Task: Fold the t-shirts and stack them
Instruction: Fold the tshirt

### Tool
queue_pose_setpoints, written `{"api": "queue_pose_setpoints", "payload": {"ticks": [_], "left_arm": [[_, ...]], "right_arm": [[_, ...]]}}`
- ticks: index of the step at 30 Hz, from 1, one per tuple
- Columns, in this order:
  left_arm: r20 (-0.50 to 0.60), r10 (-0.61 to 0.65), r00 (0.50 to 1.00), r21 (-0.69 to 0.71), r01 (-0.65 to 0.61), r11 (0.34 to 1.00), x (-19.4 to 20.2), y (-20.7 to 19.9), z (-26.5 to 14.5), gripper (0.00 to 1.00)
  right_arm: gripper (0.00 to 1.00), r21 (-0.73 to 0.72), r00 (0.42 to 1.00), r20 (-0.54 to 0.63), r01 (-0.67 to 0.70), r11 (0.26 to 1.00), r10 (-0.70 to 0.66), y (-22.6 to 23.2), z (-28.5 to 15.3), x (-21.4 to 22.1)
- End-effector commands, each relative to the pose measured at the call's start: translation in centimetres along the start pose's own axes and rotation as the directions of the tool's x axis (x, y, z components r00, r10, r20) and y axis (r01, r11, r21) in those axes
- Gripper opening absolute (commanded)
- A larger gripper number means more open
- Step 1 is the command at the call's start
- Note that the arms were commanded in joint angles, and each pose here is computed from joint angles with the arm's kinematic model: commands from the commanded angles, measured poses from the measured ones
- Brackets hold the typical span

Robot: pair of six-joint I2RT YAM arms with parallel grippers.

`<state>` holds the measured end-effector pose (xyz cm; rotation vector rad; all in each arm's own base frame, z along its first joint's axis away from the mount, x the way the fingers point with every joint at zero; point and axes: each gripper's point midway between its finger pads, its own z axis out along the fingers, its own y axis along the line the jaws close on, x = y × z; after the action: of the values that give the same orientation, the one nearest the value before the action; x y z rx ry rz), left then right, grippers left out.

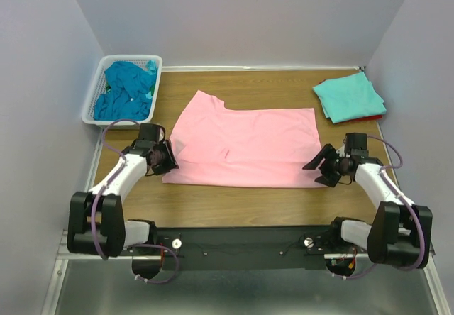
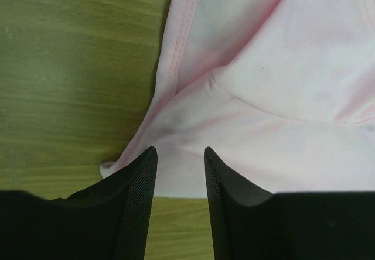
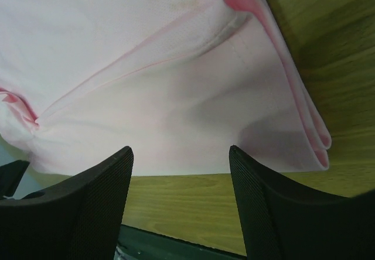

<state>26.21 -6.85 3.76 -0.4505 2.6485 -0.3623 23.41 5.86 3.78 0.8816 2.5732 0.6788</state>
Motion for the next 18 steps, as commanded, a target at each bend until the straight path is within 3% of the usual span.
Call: {"api": "queue_pose_setpoints", "payload": {"ticks": [1, 4, 5, 8, 12, 17, 18], "left_arm": [[0.076, -0.005, 0.997, -0.001, 0.005, 1.000, -1.2, -0.2, -2.5, 0.46], [0.264, 0.016, 0.964, -0.015, -0.013, 1.000, -5.7, -0.9, -5.1, 0.47], [0.355, 0.048, 0.934, -0.027, -0.041, 0.999, -8.2, -1.4, -6.4, 0.47], [0.483, 0.091, 0.871, -0.047, -0.078, 0.996, -12.8, -2.4, -7.9, 0.47], [0.554, 0.164, 0.816, -0.064, -0.155, 0.986, -17.1, -4.0, -7.2, 0.44], [0.550, 0.230, 0.803, -0.128, -0.191, 0.973, -21.0, -4.7, -4.6, 0.43], [0.532, 0.242, 0.811, -0.148, -0.192, 0.970, -21.7, -4.5, -3.1, 0.41]], "right_arm": [[0.73, 0.080, 0.995, 0.085, 0.047, 0.996, -0.054, 0.0, -2.2, -2.1], [0.73, 0.039, 0.976, 0.139, 0.163, 0.986, -0.167, 2.6, -3.5, -4.9], [0.73, 0.027, 0.959, 0.187, 0.214, 0.977, -0.215, 4.1, -4.3, -6.7], [0.72, 0.055, 0.939, 0.187, 0.283, 0.958, -0.288, 5.0, -3.7, -9.4], [0.72, 0.085, 0.903, 0.188, 0.376, 0.923, -0.385, 6.7, -2.2, -13.7], [0.69, 0.194, 0.850, 0.253, 0.422, 0.885, -0.461, 8.6, -0.1, -20.1], [0.66, 0.223, 0.859, 0.220, 0.416, 0.881, -0.462, 7.8, 1.9, -20.5]]}}
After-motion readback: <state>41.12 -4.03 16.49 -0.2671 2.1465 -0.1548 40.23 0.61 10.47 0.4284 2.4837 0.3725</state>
